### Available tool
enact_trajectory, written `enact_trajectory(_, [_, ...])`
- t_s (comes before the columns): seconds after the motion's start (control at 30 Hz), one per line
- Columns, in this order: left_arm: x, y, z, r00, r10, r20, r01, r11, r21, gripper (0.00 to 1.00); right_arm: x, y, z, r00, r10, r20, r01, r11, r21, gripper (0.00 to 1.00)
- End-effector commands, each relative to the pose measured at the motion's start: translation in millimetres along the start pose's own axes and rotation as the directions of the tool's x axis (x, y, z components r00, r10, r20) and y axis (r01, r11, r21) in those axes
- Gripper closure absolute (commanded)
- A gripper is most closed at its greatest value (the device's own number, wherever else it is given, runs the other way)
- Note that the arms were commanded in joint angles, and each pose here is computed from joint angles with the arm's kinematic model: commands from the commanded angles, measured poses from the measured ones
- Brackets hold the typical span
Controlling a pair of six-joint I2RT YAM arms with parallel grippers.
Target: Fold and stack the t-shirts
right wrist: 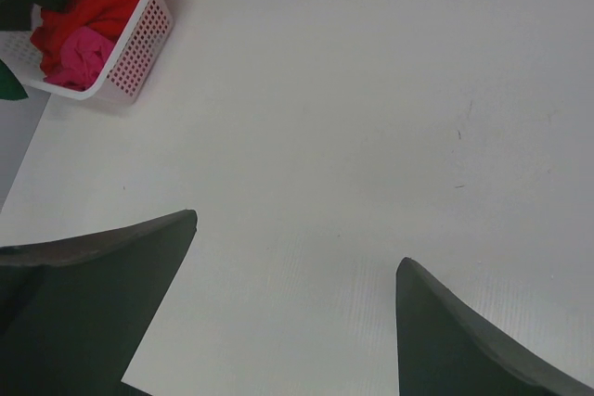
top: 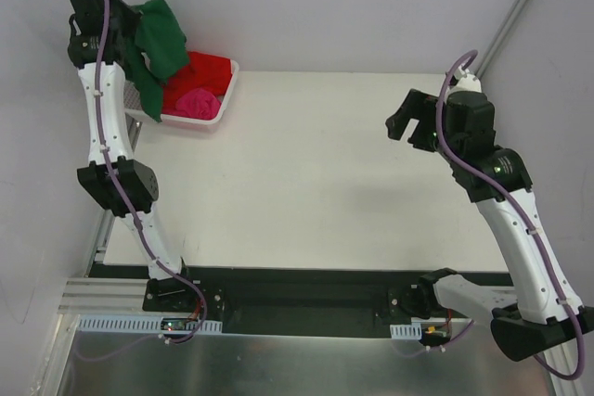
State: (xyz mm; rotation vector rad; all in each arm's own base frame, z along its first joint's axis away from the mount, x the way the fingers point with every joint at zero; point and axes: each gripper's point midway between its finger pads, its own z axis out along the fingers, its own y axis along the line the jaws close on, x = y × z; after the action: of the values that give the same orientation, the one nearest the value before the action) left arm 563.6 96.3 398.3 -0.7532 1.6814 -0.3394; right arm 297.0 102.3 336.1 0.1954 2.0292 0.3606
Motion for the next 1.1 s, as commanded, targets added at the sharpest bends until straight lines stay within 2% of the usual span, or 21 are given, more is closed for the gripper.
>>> enact_trajectory(0.0, [-74.0,-93.4,-86.7,0.98,-0.037,0.195,-0.011,0.971,0.239,1.0,2.1,-2.0,-16.7,0.999,0.034,0.013,-0.034,0.999,-0.013,0.04])
enact_trajectory(0.13, [-95.4,-141.8,-147.1,0.971,-0.044,0.236,-0.054,0.918,0.394,1.0,8.4,-19.9,-23.4,0.998,0.062,0.0,-0.062,0.995,0.081,0.04])
enact_trajectory(0.23, [-75.0,-176.4,-184.1,0.985,-0.01,0.171,-0.081,0.851,0.518,1.0,11.7,-32.2,-30.2,0.997,0.075,-0.023,-0.071,0.985,0.156,0.04])
enact_trajectory(0.37, [8.1,-204.8,-201.5,0.991,0.136,-0.008,-0.102,0.78,0.618,1.0,5.8,-45.5,-49.0,0.996,0.088,0.023,-0.09,0.973,0.211,0.04])
enact_trajectory(0.4, [51.3,-215.0,-203.1,0.977,0.192,-0.095,-0.087,0.76,0.644,1.0,1.5,-48.1,-59.5,0.994,0.098,0.054,-0.107,0.971,0.213,0.04])
enact_trajectory(0.47, [100.4,-223.9,-216.0,0.947,0.283,-0.155,-0.11,0.735,0.669,1.0,-1.4,-57.7,-76.1,0.99,0.117,0.08,-0.134,0.958,0.255,0.04])
enact_trajectory(0.5, [137.5,-246.9,-241.4,0.921,0.34,-0.192,-0.1,0.68,0.726,1.0,-1.9,-61.0,-85.1,0.988,0.123,0.091,-0.143,0.955,0.261,0.04])
enact_trajectory(0.57, [176.7,-254.3,-248.2,0.892,0.405,-0.199,-0.141,0.669,0.729,1.0,0.4,-67.6,-99.7,0.988,0.121,0.091,-0.142,0.949,0.28,0.04])
enact_trajectory(0.6, [210.9,-266.7,-262.0,0.866,0.449,-0.222,-0.142,0.645,0.751,1.0,1.7,-70.0,-108.3,0.987,0.123,0.102,-0.147,0.95,0.275,0.04])
enact_trajectory(0.63, [224.3,-265.6,-258.0,0.859,0.459,-0.227,-0.162,0.664,0.73,1.0,8.7,-73.9,-111.2,0.989,0.12,0.087,-0.14,0.948,0.285,0.04])
enact_trajectory(0.7, [280.0,-259.9,-256.1,0.81,0.519,-0.275,-0.198,0.683,0.703,1.0,17.4,-80.1,-115.8,0.989,0.123,0.083,-0.143,0.944,0.297,0.04])
enact_trajectory(0.73, [294.6,-250.3,-243.5,0.805,0.528,-0.269,-0.256,0.72,0.645,1.0,21.1,-82.7,-120.8,0.988,0.125,0.089,-0.146,0.945,0.293,0.04])
enact_trajectory(0.8, [350.0,-222.1,-222.8,0.742,0.58,-0.337,-0.316,0.746,0.586,1.0,34.1,-87.4,-118.6,0.99,0.125,0.062,-0.138,0.943,0.304,0.04])
enact_trajectory(0.9, [410.6,-174.0,-194.5,0.686,0.584,-0.433,-0.384,0.797,0.466,1.0,47.9,-88.1,-114.8,0.993,0.12,0.022,-0.121,0.948,0.296,0.04])
enact_trajectory(1.0, [442.0,-139.0,-171.2,0.668,0.571,-0.476,-0.442,0.82,0.363,1.0,55.5,-86.8,-111.7,0.993,0.116,-0.006,-0.109,0.952,0.284,0.04])
enact_trajectory(1.07, [447.9,-133.3,-159.7,0.673,0.571,-0.469,-0.467,0.821,0.329,1.0,57.8,-85.3,-108.9,0.993,0.118,-0.018,-0.108,0.954,0.28,0.04])
